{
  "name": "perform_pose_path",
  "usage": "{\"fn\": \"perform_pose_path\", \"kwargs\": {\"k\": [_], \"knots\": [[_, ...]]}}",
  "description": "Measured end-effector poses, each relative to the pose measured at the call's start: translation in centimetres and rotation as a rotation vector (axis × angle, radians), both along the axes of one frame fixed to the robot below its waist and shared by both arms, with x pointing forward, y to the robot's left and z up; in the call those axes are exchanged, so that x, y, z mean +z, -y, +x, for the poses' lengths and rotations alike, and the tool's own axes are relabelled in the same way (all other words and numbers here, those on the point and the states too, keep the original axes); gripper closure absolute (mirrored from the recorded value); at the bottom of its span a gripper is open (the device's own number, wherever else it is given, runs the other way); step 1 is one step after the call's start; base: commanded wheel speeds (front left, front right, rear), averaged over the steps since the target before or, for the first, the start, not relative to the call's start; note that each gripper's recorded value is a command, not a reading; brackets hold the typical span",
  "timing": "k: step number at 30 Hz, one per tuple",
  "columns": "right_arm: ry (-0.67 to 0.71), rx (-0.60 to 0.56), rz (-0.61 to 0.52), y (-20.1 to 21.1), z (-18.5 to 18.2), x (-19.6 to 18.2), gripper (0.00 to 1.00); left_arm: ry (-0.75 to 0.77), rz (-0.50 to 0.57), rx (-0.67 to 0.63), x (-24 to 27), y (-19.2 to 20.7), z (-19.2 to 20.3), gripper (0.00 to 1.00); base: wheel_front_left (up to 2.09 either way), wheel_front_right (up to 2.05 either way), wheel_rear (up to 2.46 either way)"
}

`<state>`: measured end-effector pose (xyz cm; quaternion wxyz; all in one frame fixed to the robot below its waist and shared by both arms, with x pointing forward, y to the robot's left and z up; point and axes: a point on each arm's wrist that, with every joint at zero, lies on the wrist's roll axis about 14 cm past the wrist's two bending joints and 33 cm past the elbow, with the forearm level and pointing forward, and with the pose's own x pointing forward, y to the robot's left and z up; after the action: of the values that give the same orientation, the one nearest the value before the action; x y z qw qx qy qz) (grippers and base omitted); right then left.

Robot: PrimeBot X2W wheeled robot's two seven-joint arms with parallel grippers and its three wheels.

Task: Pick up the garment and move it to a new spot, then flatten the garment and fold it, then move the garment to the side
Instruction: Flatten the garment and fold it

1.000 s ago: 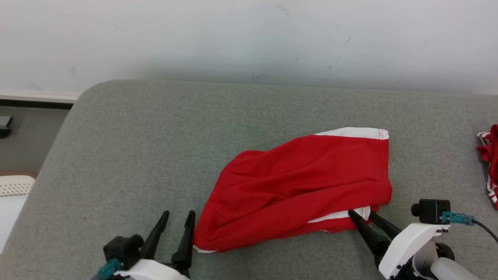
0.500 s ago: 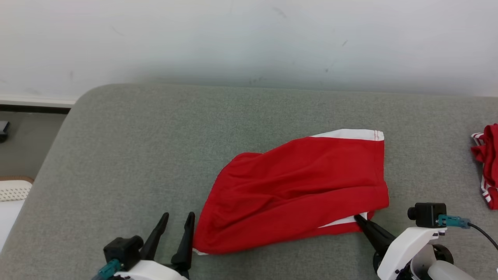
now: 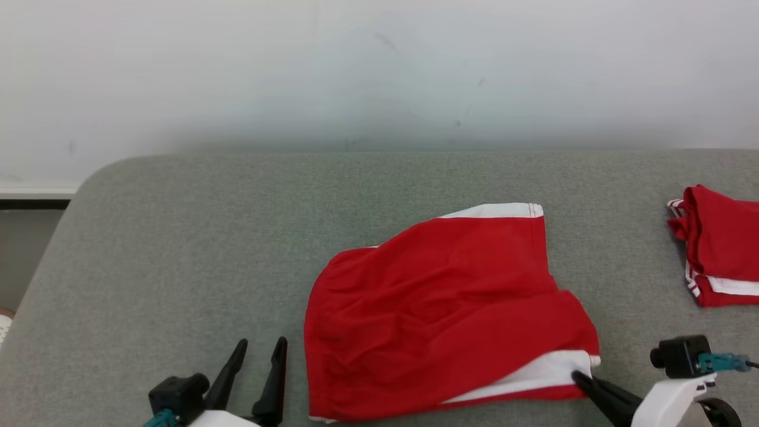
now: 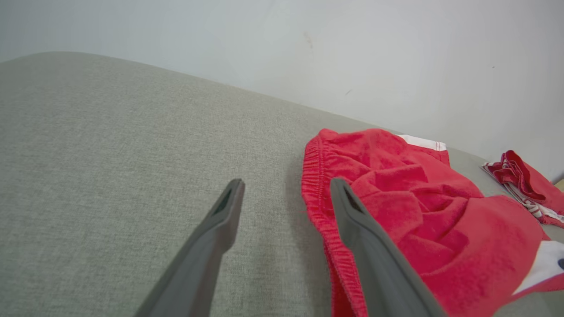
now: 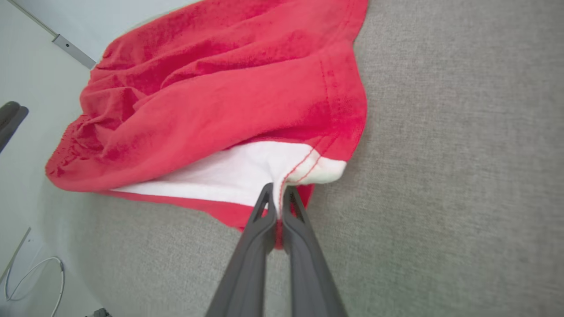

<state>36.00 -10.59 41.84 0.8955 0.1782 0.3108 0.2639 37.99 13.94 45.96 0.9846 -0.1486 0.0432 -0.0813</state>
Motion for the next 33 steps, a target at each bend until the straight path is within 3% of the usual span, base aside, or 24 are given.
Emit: {"fn": "perform_pose_path", "kwargs": {"k": [6,7,8,9,22,33], "knots": [[-0.077,0.006,-0.037,1.6,-2.3,-1.4,0.93,0.002,-0.001,-0.016,0.1,0.5,0.2,0.00,0.00,0.00,0.00],[-0.086,0.006,-0.044,1.8,-2.6,-1.7,0.85,0.002,-0.001,-0.017,0.1,0.6,0.2,0.00,0.00,0.00,0.00],[-0.086,0.003,-0.048,1.9,-2.7,-1.8,0.58,0.002,-0.001,-0.018,0.1,0.6,0.2,0.00,0.00,0.00,0.00],[-0.083,-0.001,-0.052,2.0,-2.7,-1.8,0.00,0.001,0.000,-0.019,0.0,0.6,0.2,0.00,0.00,0.00,0.00],[0.045,-0.106,-0.056,4.1,-1.7,0.3,0.00,0.039,0.013,-0.032,1.3,0.7,0.0,0.00,0.00,0.00,0.00],[0.451,-0.328,-0.007,7.2,1.0,7.5,0.00,0.060,0.027,-0.082,2.7,1.8,0.0,0.00,0.00,0.00,0.00]]}}
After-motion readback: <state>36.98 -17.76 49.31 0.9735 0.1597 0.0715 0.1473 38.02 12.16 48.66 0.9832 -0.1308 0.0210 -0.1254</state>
